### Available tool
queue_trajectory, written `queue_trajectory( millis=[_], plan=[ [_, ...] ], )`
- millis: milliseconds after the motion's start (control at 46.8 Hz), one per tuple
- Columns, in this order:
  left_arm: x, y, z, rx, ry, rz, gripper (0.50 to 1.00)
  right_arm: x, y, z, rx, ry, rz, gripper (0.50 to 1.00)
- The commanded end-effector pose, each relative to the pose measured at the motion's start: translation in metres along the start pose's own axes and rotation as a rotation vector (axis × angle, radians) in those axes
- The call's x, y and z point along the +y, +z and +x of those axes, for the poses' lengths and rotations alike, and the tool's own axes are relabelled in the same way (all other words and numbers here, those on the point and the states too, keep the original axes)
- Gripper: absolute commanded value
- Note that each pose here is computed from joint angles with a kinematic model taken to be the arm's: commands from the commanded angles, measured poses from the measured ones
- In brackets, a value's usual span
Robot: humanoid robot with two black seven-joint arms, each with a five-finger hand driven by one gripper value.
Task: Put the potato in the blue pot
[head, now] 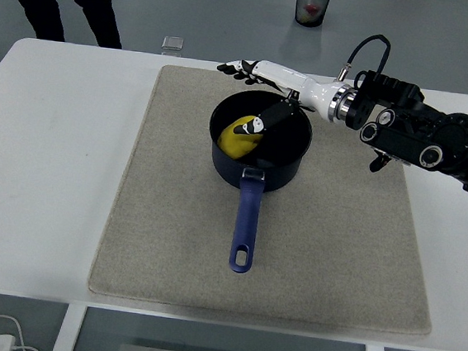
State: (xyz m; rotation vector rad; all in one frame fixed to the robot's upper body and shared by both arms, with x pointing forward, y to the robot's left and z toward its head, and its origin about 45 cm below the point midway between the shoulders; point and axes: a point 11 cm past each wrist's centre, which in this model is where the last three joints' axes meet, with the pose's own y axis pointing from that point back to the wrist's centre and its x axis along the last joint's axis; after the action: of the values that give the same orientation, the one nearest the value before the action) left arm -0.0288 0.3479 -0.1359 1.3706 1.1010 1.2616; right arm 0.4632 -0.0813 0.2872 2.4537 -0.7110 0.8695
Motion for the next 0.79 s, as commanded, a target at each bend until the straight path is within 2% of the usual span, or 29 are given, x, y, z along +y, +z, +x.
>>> queue_trajectory(
  millis=[0,470,684,769],
  plan=[
    [0.0,0.0,0.0,0.0,0.0,0.0,0.996,0.0,-0.001,0.001,0.001,0.0,0.001,0.928],
    [0.0,0.0,0.0,0.0,0.0,0.0,0.996,0.006,0.004,0.009,0.007,0.014,-0.011,0.928],
    [0.0,0.0,0.0,0.0,0.0,0.0,0.996,0.017,0.012,0.024,-0.005,0.056,-0.029,0.928],
    [0.0,0.0,0.0,0.001,0.0,0.0,0.996,0.024,0.021,0.033,-0.061,0.104,-0.045,0.928]
  ],
)
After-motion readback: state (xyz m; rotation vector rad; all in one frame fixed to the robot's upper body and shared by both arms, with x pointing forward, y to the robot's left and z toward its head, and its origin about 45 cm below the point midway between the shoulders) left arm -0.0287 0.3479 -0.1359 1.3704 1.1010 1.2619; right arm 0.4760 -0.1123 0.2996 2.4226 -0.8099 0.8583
